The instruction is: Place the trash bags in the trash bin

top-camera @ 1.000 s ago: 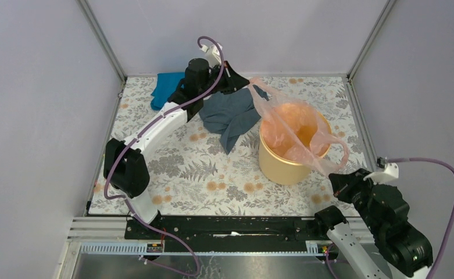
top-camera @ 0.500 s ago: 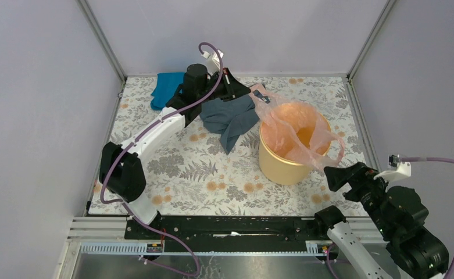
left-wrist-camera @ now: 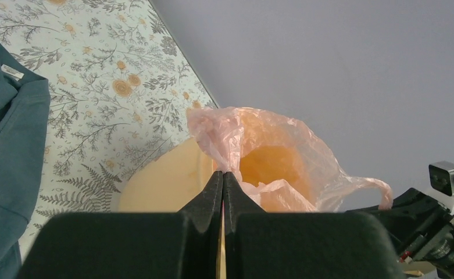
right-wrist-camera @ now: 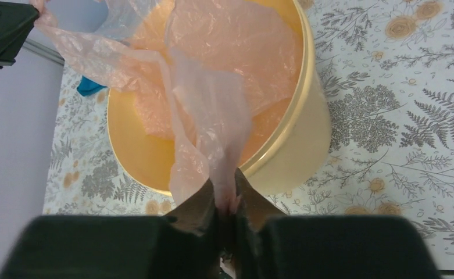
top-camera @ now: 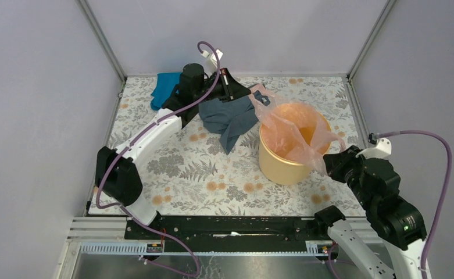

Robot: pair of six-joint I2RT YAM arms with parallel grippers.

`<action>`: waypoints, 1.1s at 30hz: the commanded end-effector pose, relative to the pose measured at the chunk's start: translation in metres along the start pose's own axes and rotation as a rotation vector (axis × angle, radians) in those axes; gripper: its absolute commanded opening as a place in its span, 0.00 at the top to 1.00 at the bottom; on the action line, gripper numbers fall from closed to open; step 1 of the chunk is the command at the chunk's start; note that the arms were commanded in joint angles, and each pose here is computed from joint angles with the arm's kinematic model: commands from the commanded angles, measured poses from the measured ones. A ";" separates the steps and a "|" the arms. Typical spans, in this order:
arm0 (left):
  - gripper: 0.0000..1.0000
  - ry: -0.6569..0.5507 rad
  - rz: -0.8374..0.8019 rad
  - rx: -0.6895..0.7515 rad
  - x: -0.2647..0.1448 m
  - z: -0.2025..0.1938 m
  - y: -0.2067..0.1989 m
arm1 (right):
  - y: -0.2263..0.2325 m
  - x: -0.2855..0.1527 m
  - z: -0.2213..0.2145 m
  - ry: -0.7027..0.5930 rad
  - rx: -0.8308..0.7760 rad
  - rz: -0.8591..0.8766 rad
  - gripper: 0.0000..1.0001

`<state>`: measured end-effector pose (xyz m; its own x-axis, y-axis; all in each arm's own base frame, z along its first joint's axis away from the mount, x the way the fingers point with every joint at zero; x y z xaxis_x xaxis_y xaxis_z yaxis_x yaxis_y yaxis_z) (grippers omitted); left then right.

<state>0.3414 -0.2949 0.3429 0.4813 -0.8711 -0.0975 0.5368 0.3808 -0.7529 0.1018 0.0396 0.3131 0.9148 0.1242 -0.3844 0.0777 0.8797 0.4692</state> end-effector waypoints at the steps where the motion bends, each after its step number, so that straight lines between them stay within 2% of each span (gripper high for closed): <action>1: 1.00 -0.046 -0.061 0.097 -0.032 0.017 -0.033 | -0.010 -0.015 0.005 -0.070 -0.048 -0.004 0.93; 3: 1.00 -0.041 -0.036 0.110 -0.042 0.016 -0.030 | -0.018 -0.028 -0.003 -0.048 -0.079 0.012 1.00; 7: 1.00 -0.015 0.049 0.131 -0.060 0.005 -0.020 | -0.027 -0.049 -0.024 0.015 -0.082 0.072 1.00; 10: 1.00 0.012 0.091 0.125 -0.069 -0.010 -0.010 | -0.033 -0.050 -0.043 0.076 -0.040 0.080 1.00; 16: 1.00 0.053 0.195 0.091 -0.084 -0.040 0.017 | -0.055 -0.053 -0.053 0.077 0.028 -0.062 0.98; 22: 1.00 0.101 0.194 0.021 -0.084 -0.065 0.033 | -0.061 -0.042 -0.063 0.097 0.101 -0.135 0.98; 25: 1.00 0.100 0.192 -0.003 -0.084 -0.071 0.037 | -0.068 -0.037 -0.069 0.102 0.130 -0.188 0.92; 30: 1.00 0.128 0.168 -0.019 -0.063 -0.087 0.041 | -0.067 -0.024 -0.069 0.077 0.167 -0.219 0.90; 33: 1.00 0.164 0.203 -0.039 -0.049 -0.099 0.051 | -0.074 -0.016 -0.069 0.045 0.167 -0.277 0.97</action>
<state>0.2655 -0.2478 0.2477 0.4324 -0.8209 -0.3731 0.3963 0.5446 -0.7392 0.0465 0.0153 0.2367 0.8343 0.0373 -0.5500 0.2884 0.8207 0.4932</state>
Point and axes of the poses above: each gripper's point midway between its finger pads, its own x axis out along the fingers, its own y axis along the line the jaws close on, z = x × y, the point moved 6 cm from there along -x, back along the fingers, and after that the axes turned 1 degree about -x, right-handed, at the moved point
